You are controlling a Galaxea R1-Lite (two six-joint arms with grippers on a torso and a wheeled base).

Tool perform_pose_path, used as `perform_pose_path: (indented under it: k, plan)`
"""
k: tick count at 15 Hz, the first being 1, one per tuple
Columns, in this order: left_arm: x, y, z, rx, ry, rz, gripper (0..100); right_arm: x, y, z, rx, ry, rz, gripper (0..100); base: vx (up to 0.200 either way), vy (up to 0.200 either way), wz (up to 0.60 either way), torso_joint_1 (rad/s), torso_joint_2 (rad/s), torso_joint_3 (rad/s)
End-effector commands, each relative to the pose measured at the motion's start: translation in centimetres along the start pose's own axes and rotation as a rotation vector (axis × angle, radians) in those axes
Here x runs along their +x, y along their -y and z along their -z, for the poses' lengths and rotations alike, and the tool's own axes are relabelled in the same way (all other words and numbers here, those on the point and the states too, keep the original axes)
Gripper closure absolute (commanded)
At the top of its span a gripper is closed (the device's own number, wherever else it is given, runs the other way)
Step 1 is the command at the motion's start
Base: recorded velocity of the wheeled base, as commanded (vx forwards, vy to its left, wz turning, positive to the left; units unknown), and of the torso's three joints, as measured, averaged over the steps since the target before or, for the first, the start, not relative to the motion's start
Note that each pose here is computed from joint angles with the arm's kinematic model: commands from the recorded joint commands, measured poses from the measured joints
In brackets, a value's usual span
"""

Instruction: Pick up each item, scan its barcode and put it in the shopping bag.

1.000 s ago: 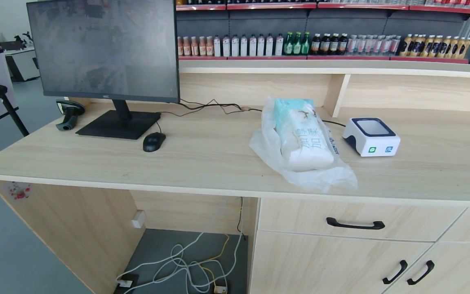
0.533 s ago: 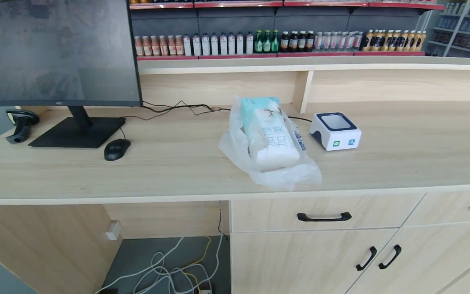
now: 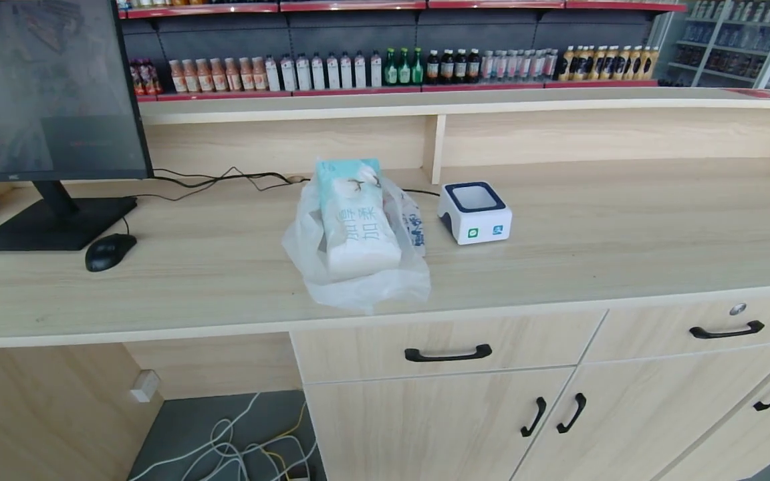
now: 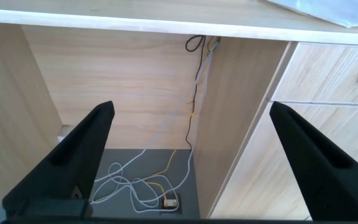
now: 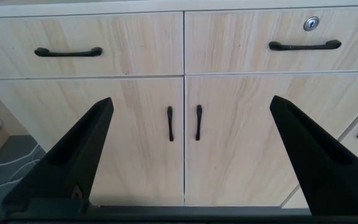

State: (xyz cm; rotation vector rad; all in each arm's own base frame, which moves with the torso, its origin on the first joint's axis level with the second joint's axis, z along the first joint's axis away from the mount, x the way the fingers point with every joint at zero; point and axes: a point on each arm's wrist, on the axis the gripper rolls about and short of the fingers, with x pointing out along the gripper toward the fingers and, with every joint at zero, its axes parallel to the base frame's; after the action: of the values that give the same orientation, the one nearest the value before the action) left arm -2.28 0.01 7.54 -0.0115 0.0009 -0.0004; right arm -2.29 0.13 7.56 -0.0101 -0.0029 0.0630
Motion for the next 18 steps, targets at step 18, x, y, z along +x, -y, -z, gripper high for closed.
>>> perform_pose_path:
  k: [18]
  plan:
    - [0.00, 0.00, -0.02, -0.001, 0.002, 0.000, 0, 0.01, 0.00, -0.01, -0.001, -0.001, -0.001, 0, 0.000, -0.156, 0.00, 0.002, 0.00, 0.002]
